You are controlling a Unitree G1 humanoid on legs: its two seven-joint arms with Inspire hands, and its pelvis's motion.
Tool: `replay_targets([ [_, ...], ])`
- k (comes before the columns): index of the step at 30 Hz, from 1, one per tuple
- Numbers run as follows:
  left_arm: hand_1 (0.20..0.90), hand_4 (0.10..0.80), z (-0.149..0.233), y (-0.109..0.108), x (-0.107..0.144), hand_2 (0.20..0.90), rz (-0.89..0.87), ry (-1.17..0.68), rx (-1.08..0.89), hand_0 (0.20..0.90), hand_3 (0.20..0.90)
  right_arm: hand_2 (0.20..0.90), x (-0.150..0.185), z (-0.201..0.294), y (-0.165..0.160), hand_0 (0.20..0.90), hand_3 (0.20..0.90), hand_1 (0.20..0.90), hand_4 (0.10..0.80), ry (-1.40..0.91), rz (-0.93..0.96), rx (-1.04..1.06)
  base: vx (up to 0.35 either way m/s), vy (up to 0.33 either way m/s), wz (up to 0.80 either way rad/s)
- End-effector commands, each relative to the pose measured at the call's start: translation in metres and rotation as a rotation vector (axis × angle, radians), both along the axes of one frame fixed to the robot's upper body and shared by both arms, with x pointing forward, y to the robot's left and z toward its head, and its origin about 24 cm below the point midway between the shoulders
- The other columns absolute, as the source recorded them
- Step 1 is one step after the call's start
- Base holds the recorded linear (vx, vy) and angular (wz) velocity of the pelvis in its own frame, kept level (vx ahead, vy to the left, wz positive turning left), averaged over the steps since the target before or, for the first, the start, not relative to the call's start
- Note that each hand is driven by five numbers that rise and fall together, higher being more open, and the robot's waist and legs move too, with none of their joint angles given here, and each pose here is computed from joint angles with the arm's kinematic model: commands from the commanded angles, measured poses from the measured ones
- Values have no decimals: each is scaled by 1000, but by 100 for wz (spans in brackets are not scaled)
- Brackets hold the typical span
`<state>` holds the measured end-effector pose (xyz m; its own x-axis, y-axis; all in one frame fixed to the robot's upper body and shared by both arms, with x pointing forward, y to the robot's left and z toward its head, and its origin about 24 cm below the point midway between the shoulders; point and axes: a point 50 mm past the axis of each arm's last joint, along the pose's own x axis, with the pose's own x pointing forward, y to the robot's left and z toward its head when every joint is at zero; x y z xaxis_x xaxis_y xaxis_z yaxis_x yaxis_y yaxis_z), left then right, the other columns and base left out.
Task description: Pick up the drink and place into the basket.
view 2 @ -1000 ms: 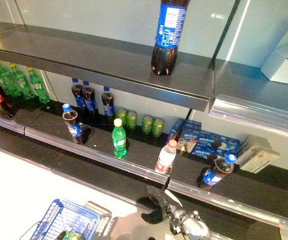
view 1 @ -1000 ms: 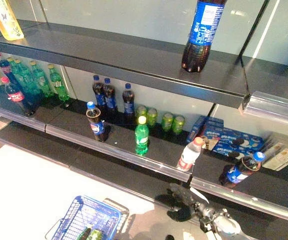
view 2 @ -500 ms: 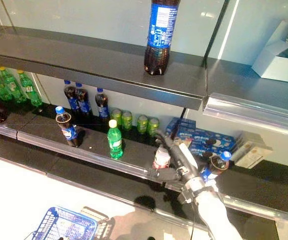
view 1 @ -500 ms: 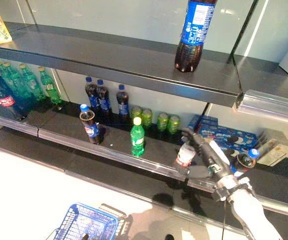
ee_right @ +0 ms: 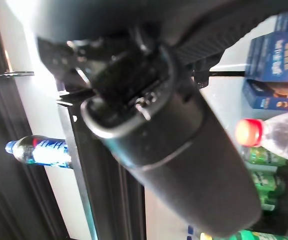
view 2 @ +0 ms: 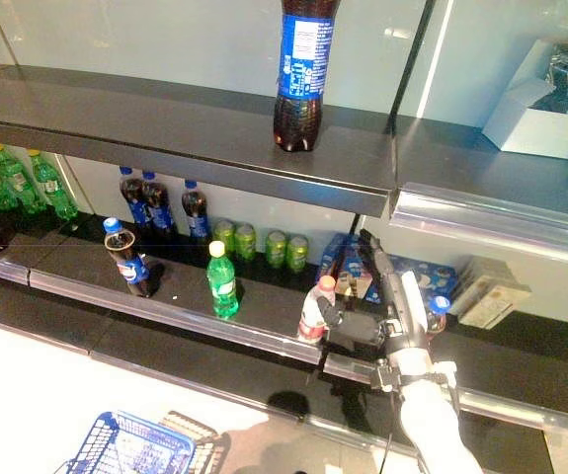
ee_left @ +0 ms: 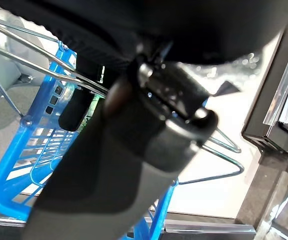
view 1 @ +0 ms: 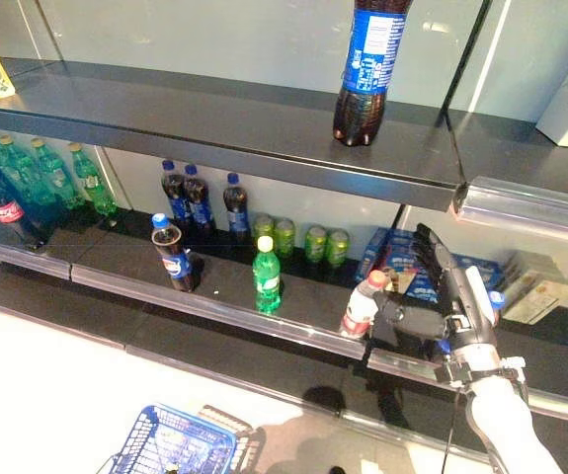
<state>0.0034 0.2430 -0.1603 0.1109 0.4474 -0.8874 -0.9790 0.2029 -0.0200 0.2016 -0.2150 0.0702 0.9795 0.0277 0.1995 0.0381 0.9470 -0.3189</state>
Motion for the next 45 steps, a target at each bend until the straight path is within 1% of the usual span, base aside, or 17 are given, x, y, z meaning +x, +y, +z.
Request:
replay_targets([
  [1,300,100,7,-7,39,300,-69,-182,45,300,200,900,8,49,8,900,900,900,800,-266,27,20,0,0,0],
  [4,300,100,7,-7,41,300,-81,-181,45,300,200,900,9,44,11,900,900,900,800,-244,30,33,0,0,0],
  [6,300,100,8,-8,42,300,-92,-179,45,300,200,900,11,40,12,900,900,900,800,-213,24,80,17,6,1],
  [11,300,100,9,-11,53,300,-109,-199,38,300,200,900,19,25,10,900,900,900,800,-159,-102,218,-14,19,1],
  [13,300,100,10,-17,66,300,-119,-235,29,300,200,900,24,20,14,900,900,900,800,-190,-206,265,-80,39,3],
  [15,300,100,11,-21,72,300,-123,-251,23,300,200,900,28,20,17,900,900,900,800,-204,-231,277,-65,29,3],
  [19,300,100,16,-32,97,300,-143,-329,-1,300,200,900,40,28,22,900,900,900,800,-274,-315,293,-105,42,4],
  [25,300,100,21,-41,110,300,-164,-379,-15,300,200,900,48,38,23,900,900,900,800,-339,-416,296,-57,25,3],
  [31,300,100,21,-48,111,300,-177,-406,-40,300,200,900,51,41,26,900,900,900,800,-335,-394,275,7,32,0],
  [36,300,100,24,-55,118,300,-193,-449,-65,300,200,900,55,48,29,900,900,900,800,-357,-379,270,-16,23,-5],
  [38,300,100,25,-57,121,300,-205,-469,-71,300,200,900,59,52,30,900,900,900,800,-373,-389,283,-49,13,-2],
  [39,300,100,27,-58,127,300,-218,-490,-77,300,200,900,65,59,31,900,900,900,800,-402,-406,297,-51,7,-1],
  [45,300,100,28,-58,133,300,-236,-504,-83,300,200,900,82,76,32,900,900,900,800,-440,-445,326,-28,14,6],
])
